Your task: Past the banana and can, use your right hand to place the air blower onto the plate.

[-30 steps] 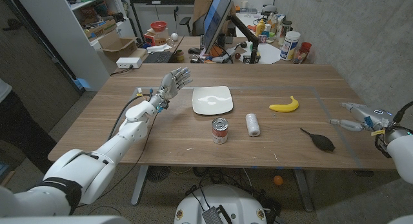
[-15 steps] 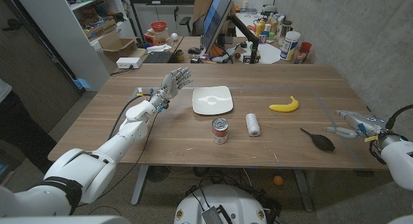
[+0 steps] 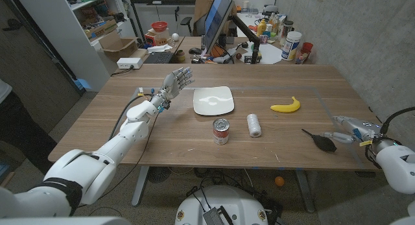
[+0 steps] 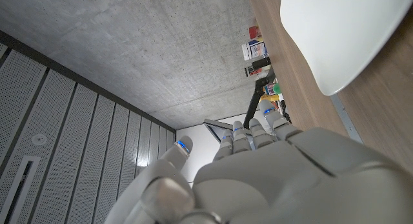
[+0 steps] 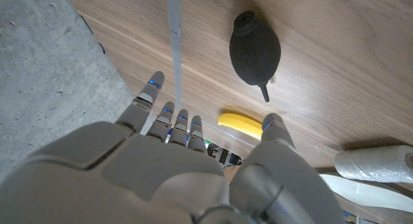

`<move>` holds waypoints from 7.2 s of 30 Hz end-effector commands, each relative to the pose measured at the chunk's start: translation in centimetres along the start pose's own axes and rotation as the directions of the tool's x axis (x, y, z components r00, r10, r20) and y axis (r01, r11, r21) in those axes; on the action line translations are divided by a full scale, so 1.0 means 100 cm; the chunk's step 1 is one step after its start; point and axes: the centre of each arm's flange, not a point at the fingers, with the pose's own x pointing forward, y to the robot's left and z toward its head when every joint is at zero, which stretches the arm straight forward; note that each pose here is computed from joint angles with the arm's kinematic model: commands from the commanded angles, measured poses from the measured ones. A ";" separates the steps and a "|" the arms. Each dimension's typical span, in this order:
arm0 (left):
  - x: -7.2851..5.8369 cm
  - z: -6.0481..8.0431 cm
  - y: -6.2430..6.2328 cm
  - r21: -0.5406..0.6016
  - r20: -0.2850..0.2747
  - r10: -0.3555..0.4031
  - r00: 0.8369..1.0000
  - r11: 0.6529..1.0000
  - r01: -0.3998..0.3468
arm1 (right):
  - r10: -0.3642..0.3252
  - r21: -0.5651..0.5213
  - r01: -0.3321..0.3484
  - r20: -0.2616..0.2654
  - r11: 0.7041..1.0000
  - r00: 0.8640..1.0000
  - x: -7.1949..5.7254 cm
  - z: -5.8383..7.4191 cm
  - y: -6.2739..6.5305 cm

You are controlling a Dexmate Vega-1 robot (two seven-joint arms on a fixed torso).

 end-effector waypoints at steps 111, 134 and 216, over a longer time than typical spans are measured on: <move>0.008 -0.015 0.027 -0.037 -0.066 0.053 0.996 0.998 -0.056 | -0.120 -0.066 0.120 0.008 0.991 0.993 0.030 0.037 0.007; 0.003 -0.012 0.029 -0.030 -0.040 0.054 0.998 0.998 -0.056 | -0.210 -0.214 0.232 0.120 0.949 0.970 0.040 0.062 -0.040; -0.098 0.108 0.103 0.138 0.381 0.552 0.742 0.759 -0.636 | -0.351 -0.075 0.483 0.592 0.872 0.726 0.109 0.252 -0.138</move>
